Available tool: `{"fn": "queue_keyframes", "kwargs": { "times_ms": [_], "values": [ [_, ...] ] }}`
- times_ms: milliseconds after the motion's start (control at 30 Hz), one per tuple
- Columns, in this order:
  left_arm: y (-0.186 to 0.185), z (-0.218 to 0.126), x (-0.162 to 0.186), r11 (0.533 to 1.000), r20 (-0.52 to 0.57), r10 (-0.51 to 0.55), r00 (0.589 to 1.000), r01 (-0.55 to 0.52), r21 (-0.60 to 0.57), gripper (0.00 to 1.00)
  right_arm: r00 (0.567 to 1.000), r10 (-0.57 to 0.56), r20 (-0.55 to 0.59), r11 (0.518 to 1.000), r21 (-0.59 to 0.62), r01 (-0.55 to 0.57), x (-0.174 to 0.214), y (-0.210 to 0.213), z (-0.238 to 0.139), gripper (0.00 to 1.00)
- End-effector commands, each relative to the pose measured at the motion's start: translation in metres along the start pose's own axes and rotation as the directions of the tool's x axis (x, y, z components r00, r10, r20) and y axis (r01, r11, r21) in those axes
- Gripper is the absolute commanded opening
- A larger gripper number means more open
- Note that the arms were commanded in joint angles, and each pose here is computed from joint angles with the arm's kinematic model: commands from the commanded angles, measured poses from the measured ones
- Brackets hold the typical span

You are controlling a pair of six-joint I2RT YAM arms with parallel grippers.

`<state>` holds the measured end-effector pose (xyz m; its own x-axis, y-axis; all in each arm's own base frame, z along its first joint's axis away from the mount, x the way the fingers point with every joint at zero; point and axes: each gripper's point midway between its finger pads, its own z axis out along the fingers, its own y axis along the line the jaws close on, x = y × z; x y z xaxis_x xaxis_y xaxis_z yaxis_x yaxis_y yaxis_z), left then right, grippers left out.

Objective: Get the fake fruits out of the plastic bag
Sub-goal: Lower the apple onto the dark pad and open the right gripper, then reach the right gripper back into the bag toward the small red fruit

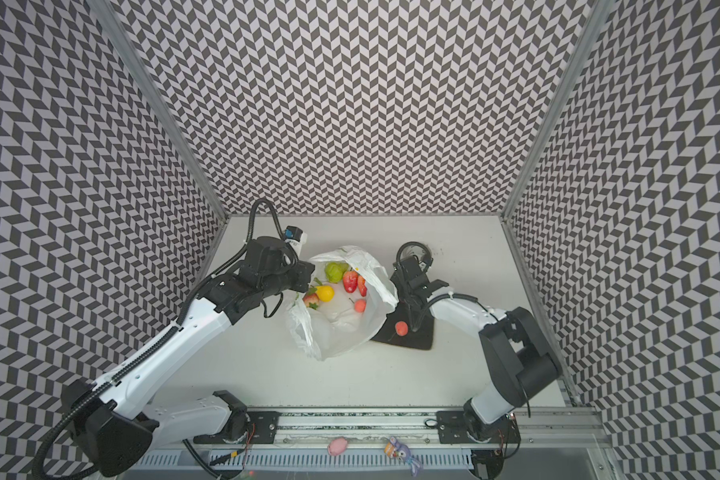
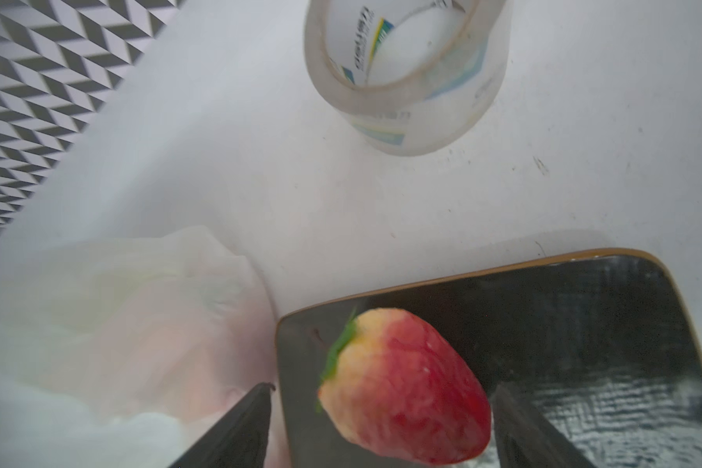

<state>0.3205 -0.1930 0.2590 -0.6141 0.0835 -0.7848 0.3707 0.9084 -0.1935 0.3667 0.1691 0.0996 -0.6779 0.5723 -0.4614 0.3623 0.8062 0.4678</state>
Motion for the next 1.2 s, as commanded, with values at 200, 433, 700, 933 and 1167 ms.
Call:
{"fn": "queue_keyframes", "kwargs": {
  "times_ms": [200,433,700,933,1167],
  "values": [
    [-0.004,-0.006,-0.013,1.000,0.048,0.001,0.999,-0.002,0.016,0.00,0.989,-0.026,0.145,0.992,-0.116,0.043,-0.035,-0.001,-0.081,0.81],
    [-0.005,-0.006,-0.015,1.000,0.052,0.016,0.999,-0.017,0.017,0.00,0.901,-0.269,0.341,0.887,-0.277,0.370,-0.047,0.033,-0.174,0.64],
    [-0.006,-0.003,-0.009,0.999,0.034,0.016,0.999,-0.017,0.027,0.00,0.586,-0.566,0.580,0.446,-0.382,0.809,0.019,0.101,-0.256,0.49],
    [-0.007,-0.005,-0.009,0.999,0.038,0.021,0.999,-0.022,0.031,0.00,0.189,-0.734,0.653,0.002,-0.276,0.961,0.101,0.137,-0.238,0.45],
    [-0.004,-0.001,-0.006,0.999,0.003,0.043,0.999,-0.043,0.015,0.00,0.168,-0.846,0.506,0.046,-0.245,0.968,0.124,0.151,-0.153,0.44]
  ]
}}
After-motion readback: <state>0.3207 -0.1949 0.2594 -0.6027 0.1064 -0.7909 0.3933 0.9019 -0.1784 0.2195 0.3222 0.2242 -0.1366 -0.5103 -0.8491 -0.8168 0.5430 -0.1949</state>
